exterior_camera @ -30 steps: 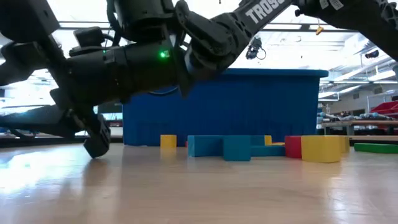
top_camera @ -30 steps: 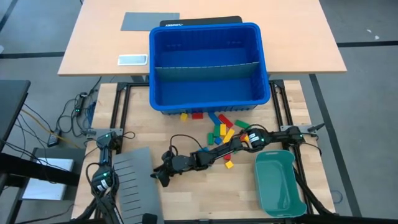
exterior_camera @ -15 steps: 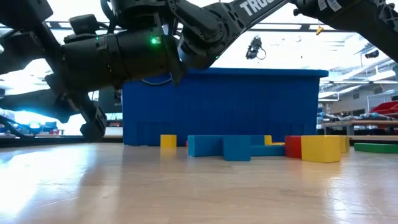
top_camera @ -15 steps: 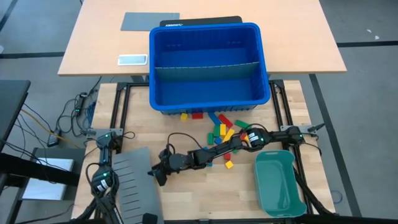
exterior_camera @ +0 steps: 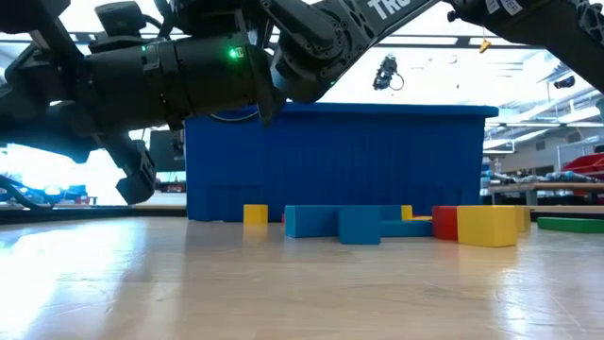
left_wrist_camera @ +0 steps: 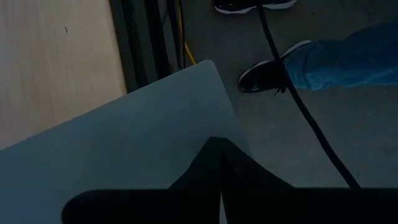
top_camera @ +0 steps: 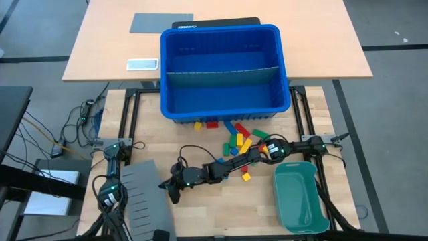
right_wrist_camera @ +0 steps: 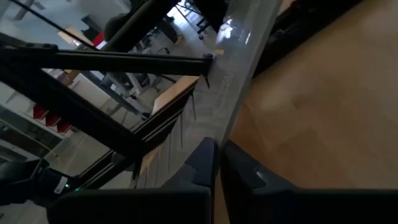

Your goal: Sort Items/Unsort Items

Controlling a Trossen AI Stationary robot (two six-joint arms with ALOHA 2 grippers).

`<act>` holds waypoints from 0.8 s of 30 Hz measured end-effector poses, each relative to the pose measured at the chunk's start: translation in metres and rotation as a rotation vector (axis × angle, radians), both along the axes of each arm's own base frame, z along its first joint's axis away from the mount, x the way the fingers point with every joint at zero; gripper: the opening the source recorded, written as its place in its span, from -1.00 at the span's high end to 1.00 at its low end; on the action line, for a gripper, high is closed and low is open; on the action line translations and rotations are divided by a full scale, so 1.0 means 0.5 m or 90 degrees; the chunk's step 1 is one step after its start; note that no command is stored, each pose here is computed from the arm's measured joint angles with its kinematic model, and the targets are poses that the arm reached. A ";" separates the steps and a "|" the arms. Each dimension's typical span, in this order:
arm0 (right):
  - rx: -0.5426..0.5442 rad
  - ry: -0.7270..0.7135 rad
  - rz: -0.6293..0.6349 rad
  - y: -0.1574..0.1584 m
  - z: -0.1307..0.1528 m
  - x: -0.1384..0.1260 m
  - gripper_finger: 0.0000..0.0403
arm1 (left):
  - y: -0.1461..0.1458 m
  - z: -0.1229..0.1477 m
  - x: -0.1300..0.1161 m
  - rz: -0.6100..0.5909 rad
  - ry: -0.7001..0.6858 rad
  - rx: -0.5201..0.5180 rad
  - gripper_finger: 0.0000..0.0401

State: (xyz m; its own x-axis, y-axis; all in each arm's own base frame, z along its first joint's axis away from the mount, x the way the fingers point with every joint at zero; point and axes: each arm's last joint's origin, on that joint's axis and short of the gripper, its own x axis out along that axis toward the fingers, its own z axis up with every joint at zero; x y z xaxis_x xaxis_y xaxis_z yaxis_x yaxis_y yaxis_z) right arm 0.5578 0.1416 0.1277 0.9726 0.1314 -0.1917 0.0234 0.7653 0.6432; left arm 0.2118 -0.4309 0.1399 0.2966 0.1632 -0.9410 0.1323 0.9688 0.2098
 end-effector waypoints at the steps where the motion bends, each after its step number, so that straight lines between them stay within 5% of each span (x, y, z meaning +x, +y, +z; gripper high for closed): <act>1: -0.008 -0.002 0.001 0.001 0.000 0.000 0.94 | 0.000 0.000 0.000 0.002 -0.001 0.000 1.00; 12: -0.040 0.003 0.022 0.005 0.020 -0.004 0.99 | 0.002 0.009 0.007 0.020 -0.006 -0.006 0.94; 24: -0.199 0.055 0.019 -0.012 0.193 -0.052 1.00 | 0.019 0.096 0.017 0.053 -0.160 0.089 0.95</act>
State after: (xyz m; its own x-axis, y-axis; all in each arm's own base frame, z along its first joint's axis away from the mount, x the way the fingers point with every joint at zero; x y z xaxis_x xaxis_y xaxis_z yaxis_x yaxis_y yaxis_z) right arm 0.5319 0.1354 0.2244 0.9476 0.0810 -0.3091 0.0424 0.9268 0.3731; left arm 0.2203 -0.4213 0.1877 0.4970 0.3200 -0.8066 -0.0199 0.9335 0.3580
